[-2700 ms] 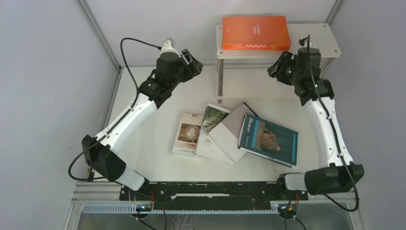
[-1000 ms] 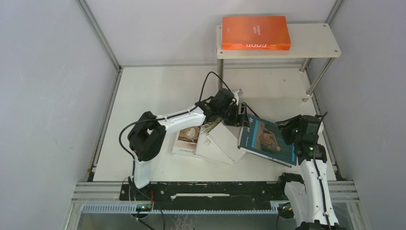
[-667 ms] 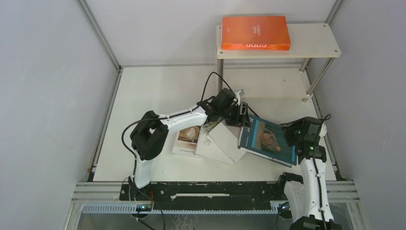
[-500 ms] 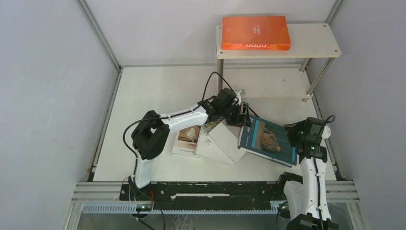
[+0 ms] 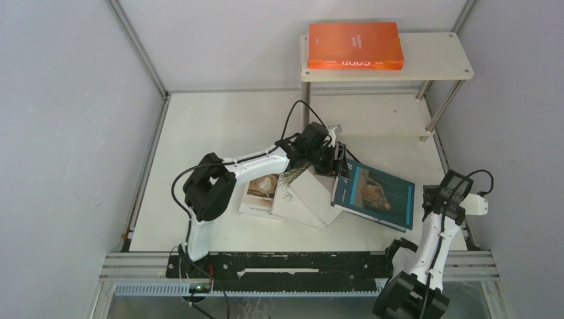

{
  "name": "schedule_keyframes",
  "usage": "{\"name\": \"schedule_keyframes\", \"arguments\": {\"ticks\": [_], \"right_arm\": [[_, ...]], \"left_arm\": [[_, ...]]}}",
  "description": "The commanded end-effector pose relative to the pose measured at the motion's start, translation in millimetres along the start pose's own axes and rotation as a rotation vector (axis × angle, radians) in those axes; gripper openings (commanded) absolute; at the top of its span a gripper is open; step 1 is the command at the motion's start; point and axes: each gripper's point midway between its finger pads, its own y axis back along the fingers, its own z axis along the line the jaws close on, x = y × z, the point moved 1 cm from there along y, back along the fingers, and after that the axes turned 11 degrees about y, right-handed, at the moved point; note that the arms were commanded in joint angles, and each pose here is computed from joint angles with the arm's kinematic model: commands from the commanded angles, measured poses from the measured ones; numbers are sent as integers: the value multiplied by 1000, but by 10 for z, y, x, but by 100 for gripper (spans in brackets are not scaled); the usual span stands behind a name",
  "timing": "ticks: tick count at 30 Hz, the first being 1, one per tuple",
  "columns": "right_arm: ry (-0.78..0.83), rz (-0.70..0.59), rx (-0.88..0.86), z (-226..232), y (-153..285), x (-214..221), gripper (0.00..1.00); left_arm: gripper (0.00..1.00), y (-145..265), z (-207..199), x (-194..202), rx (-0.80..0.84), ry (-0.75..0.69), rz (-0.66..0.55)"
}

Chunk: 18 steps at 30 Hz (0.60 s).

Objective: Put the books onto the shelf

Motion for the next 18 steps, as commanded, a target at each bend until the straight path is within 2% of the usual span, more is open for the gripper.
{"name": "schedule_keyframes", "arguments": {"ticks": [1, 7, 18], "right_arm": [[-17, -69, 99, -171, -15, -223, 52], [-64, -25, 138, -352, -207, -81, 52], [-182, 198, 87, -376, -542, 519, 50]], "left_arm": [[70, 59, -248, -91, 66, -53, -6], [70, 62, -220, -54, 59, -69, 14], [70, 75, -96, 22, 34, -78, 46]]}}
